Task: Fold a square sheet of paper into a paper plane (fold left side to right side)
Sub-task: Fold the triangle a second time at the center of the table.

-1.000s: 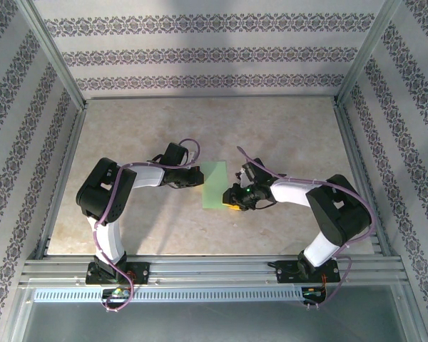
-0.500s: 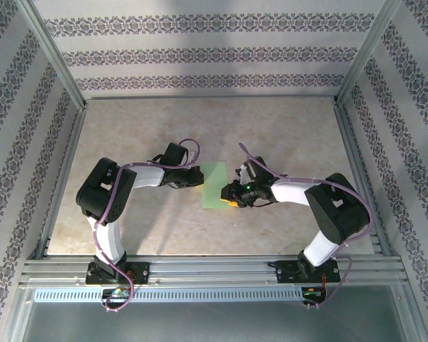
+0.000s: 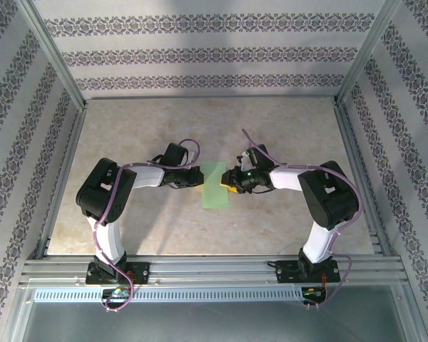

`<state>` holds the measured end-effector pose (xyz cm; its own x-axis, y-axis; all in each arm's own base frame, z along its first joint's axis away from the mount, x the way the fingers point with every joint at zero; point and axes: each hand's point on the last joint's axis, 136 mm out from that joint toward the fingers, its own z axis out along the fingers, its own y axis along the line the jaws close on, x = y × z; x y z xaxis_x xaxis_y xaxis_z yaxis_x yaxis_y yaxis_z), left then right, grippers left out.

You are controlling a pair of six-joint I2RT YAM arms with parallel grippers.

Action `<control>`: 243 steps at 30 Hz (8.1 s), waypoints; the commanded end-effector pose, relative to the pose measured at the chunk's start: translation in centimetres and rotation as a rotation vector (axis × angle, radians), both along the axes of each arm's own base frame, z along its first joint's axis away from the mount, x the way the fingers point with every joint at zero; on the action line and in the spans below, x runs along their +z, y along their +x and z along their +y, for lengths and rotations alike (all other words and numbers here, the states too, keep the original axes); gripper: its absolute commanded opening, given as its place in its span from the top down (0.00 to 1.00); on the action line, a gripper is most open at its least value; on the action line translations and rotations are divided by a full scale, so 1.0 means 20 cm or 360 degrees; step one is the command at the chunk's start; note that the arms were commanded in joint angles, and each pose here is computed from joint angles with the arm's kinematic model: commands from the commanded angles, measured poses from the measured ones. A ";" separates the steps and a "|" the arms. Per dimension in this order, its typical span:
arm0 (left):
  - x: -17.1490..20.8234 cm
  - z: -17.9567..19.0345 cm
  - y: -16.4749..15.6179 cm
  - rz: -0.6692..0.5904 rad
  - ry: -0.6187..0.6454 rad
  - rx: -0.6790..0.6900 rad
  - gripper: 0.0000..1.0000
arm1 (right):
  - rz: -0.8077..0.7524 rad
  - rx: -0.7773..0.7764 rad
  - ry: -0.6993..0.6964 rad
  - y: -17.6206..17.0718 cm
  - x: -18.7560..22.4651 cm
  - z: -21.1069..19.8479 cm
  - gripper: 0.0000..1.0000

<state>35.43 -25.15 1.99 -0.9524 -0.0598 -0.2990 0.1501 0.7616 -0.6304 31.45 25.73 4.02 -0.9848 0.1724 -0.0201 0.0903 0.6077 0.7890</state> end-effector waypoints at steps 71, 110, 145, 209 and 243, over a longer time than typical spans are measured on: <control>0.18 -0.44 -0.46 -0.0995 0.1258 -0.0838 0.83 | 0.0098 -0.0074 0.0054 0.06 0.05 -0.05 1.00; 0.27 -0.38 -0.37 -0.0362 0.0126 -0.0331 1.00 | -0.0087 -0.0016 -0.0060 -0.37 0.06 -0.18 1.00; 0.15 -0.23 -0.35 -0.0177 0.0095 -0.0300 0.99 | 0.0144 0.0185 -0.0466 -0.52 -0.25 -0.18 1.00; 0.05 -0.13 -0.21 -0.0230 0.0182 -0.0290 0.98 | 0.0181 0.0201 -0.0484 -0.53 -0.28 -0.18 1.00; -0.06 -0.08 -0.25 -0.0147 0.0272 -0.0305 0.98 | 0.0008 0.0163 -0.0297 -0.41 0.01 -0.09 1.00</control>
<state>30.45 -27.77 2.03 -0.9019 0.1645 -0.3993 0.3645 0.7859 -0.4996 22.44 23.54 1.96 -0.9983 0.0568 0.0090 0.0491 0.7603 0.6477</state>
